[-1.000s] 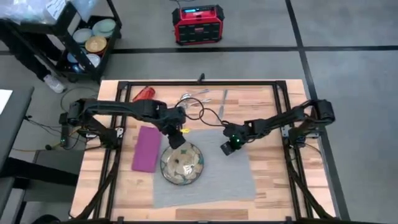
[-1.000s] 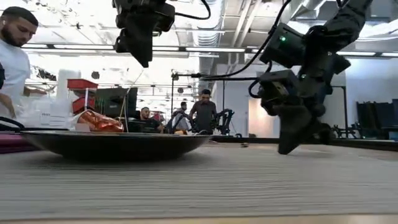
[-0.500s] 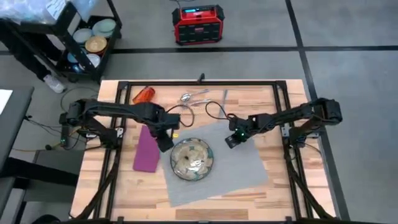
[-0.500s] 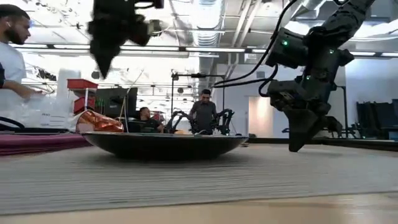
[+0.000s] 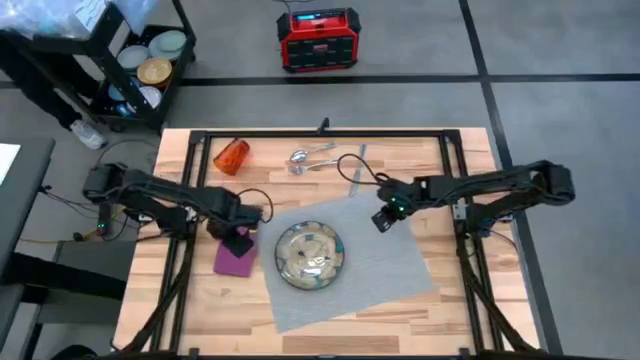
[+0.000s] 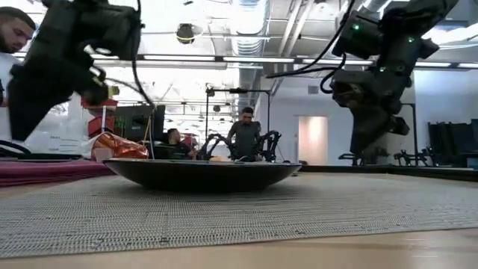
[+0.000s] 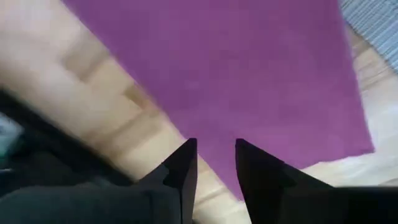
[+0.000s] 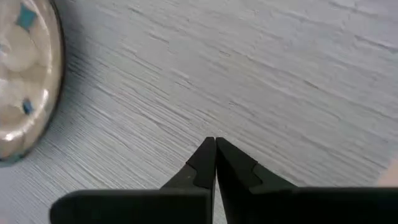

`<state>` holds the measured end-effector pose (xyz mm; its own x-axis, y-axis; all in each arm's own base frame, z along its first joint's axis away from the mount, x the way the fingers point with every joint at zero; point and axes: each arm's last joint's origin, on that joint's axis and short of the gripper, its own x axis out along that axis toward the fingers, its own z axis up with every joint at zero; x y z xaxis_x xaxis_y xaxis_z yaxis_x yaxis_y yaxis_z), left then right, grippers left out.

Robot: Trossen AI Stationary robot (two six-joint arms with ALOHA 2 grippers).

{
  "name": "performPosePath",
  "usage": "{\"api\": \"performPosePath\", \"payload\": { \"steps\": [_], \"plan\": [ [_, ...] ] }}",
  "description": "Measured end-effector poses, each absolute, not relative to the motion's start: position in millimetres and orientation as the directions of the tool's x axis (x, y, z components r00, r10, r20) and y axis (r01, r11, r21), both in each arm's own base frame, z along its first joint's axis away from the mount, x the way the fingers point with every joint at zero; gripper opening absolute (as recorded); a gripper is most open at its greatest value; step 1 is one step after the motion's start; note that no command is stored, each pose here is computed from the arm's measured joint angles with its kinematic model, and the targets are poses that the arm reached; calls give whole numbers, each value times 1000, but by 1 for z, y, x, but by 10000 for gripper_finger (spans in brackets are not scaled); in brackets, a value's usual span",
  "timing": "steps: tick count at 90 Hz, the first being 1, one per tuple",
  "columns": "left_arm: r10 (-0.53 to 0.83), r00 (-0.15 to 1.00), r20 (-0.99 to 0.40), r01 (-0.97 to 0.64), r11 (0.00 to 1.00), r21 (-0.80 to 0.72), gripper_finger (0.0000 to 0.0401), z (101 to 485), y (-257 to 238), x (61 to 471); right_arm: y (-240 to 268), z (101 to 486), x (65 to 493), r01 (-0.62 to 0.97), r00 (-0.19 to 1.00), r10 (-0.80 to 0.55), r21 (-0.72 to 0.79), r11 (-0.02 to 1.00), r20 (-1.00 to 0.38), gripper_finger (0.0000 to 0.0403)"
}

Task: Set table place
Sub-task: Adjust the pink table napkin beside the gray table mat

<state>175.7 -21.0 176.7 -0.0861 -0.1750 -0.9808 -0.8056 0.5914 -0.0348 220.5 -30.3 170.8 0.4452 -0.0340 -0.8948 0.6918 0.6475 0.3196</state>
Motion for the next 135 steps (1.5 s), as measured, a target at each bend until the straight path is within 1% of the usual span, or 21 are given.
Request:
{"api": "performPosePath", "payload": {
  "steps": [11,23,35,46,55,61,66,71,76,82,93,110,135],
  "plan": [
    [-241,-7,-970,-833,538,-128,91,164,-33,179,-29,169,219,686,420,-27,298,663,-907,0],
    [-282,108,-953,-835,495,-241,91,164,-52,190,-27,165,216,685,412,-23,293,667,-911,0],
    [-316,184,-931,-839,443,-316,91,167,-72,194,-27,159,211,691,392,-20,280,666,-920,0],
    [-294,203,-934,-842,435,-319,91,168,-83,192,-27,158,211,687,399,-21,284,669,-917,0],
    [-175,238,-955,-845,449,-292,90,179,-83,191,-27,159,214,673,422,-19,299,676,-906,0],
    [-87,214,-973,-861,453,-230,86,184,-79,187,-28,160,215,668,439,-18,313,675,-898,0],
    [-37,165,-986,-873,460,-163,75,182,-76,182,-28,160,216,664,446,-14,321,675,-895,0],
    [6,106,-994,-877,472,-90,53,181,-72,176,-29,160,216,663,451,-12,326,674,-893,0],
    [34,64,-997,-875,483,-39,21,179,-71,173,-29,160,216,663,451,-12,326,674,-893,0],
    [53,38,-998,-875,485,-7,7,178,-70,171,-29,160,216,662,451,-10,327,674,-893,0],
    [47,53,-997,-876,481,-24,1,173,-70,170,-28,160,216,659,450,-5,328,677,-893,0],
    [30,62,-998,-900,433,-43,0,162,-73,166,-27,160,216,655,451,-1,330,680,-893,0],
    [-59,128,-990,-921,363,-140,0,149,-89,161,-27,160,216,654,451,1,331,681,-893,0]
  ]
}}
